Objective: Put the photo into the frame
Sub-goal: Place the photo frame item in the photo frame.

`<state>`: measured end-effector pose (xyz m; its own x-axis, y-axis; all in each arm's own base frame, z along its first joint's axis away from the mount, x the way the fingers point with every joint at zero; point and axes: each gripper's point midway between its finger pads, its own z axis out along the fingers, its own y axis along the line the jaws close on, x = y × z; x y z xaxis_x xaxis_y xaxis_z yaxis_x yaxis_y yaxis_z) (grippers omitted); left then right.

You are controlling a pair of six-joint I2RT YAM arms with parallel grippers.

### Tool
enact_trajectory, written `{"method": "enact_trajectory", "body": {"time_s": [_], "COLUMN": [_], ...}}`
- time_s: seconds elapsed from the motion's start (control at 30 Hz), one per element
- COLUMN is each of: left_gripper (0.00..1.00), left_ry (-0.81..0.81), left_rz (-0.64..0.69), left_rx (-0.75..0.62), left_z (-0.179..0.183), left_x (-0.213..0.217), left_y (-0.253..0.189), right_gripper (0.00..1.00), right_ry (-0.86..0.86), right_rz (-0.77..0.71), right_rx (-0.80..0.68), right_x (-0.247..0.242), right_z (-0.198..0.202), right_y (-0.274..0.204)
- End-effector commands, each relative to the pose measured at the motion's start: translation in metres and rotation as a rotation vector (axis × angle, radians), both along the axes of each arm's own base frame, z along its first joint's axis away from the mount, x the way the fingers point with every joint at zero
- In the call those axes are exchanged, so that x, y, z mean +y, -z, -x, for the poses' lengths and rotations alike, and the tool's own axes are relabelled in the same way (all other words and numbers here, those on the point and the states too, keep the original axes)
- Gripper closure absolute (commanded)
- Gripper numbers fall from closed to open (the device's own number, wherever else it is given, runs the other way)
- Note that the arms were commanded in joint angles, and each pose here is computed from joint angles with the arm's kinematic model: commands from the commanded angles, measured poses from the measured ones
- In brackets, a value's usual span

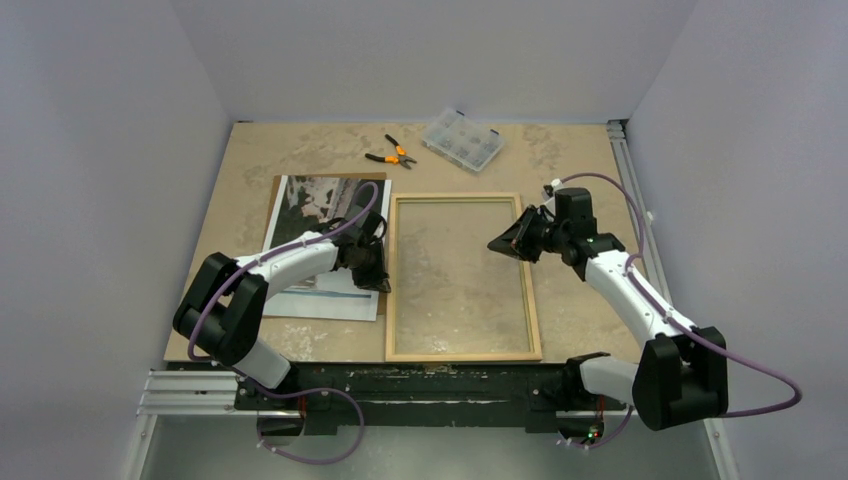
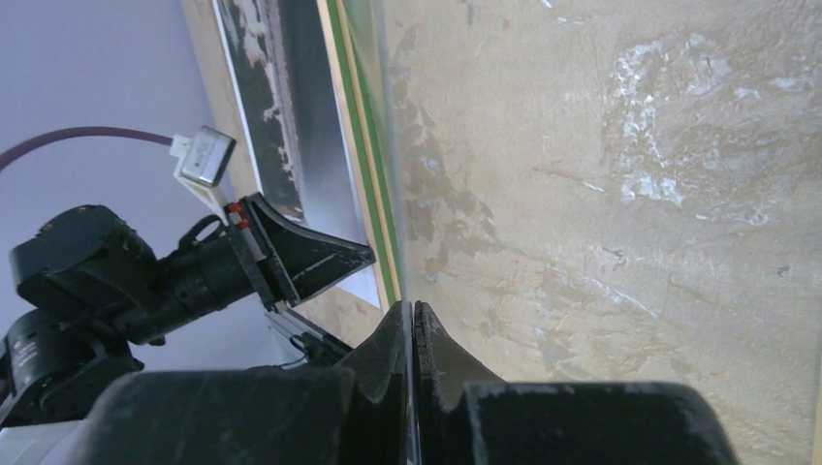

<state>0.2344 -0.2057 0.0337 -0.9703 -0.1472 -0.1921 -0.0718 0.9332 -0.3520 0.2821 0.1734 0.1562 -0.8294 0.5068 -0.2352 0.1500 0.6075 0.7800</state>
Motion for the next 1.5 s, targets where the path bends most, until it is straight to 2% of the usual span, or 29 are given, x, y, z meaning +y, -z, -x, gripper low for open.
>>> {"method": "enact_trajectory", "body": {"time_s": [0.0,0.47,1.0,1.47], "left_gripper": [1.00,1.00,1.00,1.00], "left_ry": [0.016,0.018,0.019,0.021], "left_rz": [-0.177,-0.174,-0.175,-0.177], "left_rx": [0.024,0.023,0.026,0.025], "left_z": [0.010,0.009,0.009,0.010], "left_x": [0.031,0.029,0.028,0.028], "left_y": [0.031,0.031,0.031,0.031], "right_gripper": [1.00,1.00,1.00,1.00], "right_ry": [-0.080,-0.151,-0.153,-0.124], "right_rz": [0.007,-0.102,-0.127,-0.183], "right_rx": [0.008,0.067,0.087,-0.089], "right_x": [0.006,0.021,0.023,0.027], "right_z": [0.004,0.015,0.021,-0.001], "right_y": [-0.004,-0.011,-0.024,-0.081]}}
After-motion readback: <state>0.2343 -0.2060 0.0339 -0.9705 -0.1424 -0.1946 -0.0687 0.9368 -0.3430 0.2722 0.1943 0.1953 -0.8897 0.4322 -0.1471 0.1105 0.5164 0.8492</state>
